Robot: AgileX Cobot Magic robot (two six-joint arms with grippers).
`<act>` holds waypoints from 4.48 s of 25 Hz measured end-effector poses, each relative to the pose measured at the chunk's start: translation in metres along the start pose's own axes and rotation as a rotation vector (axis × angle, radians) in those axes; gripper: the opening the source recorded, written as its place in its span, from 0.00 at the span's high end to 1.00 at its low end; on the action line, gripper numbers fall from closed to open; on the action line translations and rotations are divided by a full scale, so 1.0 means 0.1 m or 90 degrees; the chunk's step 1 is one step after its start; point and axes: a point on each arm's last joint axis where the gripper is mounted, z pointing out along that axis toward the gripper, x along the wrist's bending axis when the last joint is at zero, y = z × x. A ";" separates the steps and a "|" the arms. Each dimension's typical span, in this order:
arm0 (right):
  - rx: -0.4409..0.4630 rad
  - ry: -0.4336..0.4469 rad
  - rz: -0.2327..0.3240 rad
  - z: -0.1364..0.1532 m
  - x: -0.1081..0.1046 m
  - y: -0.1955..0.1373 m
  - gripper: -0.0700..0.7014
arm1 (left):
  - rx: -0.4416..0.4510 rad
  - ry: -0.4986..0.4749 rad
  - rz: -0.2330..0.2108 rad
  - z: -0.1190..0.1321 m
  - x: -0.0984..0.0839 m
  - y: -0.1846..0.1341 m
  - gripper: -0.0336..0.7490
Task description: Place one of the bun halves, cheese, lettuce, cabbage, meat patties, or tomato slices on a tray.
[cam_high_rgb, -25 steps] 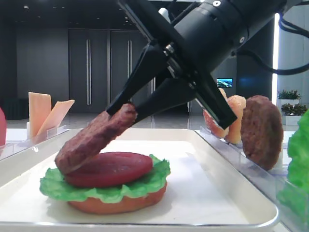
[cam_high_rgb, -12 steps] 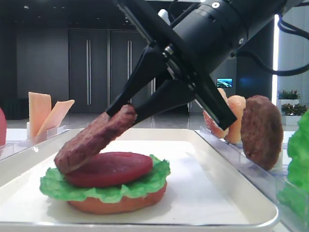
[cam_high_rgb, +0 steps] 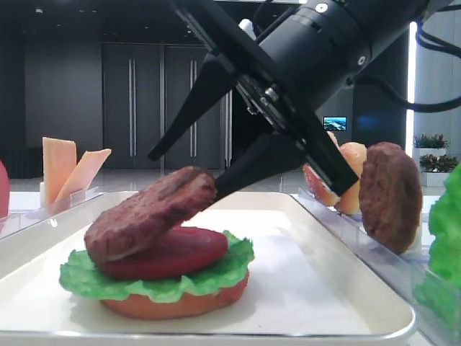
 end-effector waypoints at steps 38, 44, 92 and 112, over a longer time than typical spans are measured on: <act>-0.104 -0.259 -0.119 -1.22 0.74 0.08 0.28 | 0.000 0.000 0.000 0.00 0.00 0.00 0.14; -0.103 -0.302 -0.070 -1.54 0.54 0.16 0.28 | 0.000 0.000 0.000 0.00 0.00 0.00 0.14; -0.175 -0.575 0.085 -2.71 -0.28 -0.92 0.28 | 0.000 0.000 0.003 0.00 0.00 0.00 0.14; -0.442 -0.577 -0.050 -2.50 0.00 -2.41 0.28 | 0.000 0.000 0.002 0.00 0.00 0.00 0.14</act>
